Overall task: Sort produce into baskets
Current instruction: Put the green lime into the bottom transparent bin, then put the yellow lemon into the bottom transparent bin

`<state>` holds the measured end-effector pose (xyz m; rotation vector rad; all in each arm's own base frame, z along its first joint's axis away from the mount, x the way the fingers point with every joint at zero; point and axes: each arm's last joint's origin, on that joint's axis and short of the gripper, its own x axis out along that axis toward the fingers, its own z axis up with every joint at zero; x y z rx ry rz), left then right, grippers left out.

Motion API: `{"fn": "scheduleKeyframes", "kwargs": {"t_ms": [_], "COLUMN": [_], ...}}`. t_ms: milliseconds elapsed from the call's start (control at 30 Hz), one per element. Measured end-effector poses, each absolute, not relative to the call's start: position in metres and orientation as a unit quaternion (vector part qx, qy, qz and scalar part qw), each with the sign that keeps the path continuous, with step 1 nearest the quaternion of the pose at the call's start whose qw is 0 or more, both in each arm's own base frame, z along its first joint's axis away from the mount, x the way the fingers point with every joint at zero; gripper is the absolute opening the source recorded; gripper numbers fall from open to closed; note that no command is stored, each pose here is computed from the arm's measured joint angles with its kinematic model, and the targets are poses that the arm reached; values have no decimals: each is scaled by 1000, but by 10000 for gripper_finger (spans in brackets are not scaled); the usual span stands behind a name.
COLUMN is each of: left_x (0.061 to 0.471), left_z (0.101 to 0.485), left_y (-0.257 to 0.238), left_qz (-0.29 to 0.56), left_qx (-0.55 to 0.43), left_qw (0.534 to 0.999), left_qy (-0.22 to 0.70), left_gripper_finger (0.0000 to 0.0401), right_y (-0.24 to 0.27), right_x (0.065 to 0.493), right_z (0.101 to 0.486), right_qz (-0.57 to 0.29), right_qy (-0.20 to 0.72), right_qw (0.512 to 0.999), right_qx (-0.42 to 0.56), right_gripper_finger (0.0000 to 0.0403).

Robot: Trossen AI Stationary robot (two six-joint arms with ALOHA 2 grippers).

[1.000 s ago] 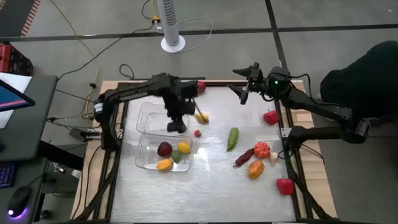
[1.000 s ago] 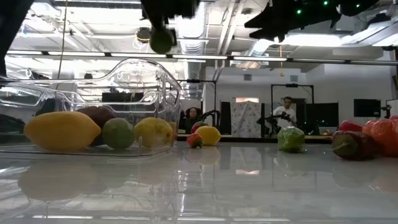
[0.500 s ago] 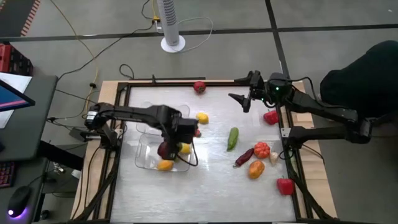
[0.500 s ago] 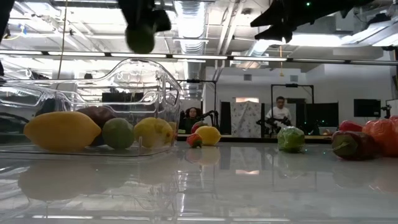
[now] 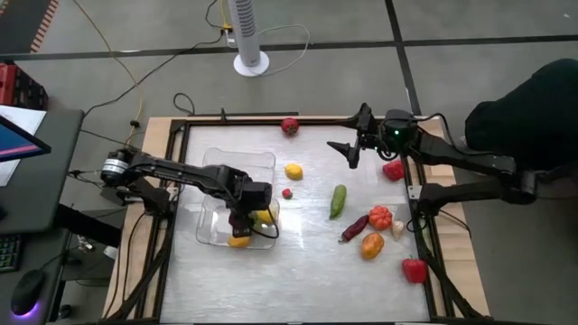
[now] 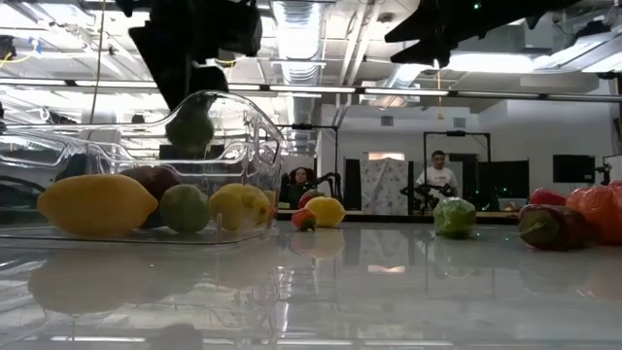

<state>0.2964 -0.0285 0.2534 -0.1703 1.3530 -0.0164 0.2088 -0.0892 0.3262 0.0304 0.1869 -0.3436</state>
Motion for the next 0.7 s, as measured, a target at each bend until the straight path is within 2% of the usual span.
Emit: {"fn": "scheduleKeyframes", "kwargs": {"t_ms": [133,233,400,700], "left_x": [302,308,330,380], "left_z": [265,280,292,262], "left_y": [-28,-23,3,58], "left_qz": [6,46,75,79], "left_qx": [-63,-43,-58,7], "left_qw": [794,818,855,841], "left_qy": [604,572,510,536], "left_gripper_finger": [319,333,330,306], "right_y": [-90,-90,-91,-91], "right_x": [210,210,211,211], "right_z": [325,326,328,329], "right_qz": [-171,-171,-172,-171], "right_qy": [94,91,78,76], "right_qw": [981,981,982,982], "right_qx": [15,14,7,-2], "right_gripper_finger": [379,379,379,379]}}
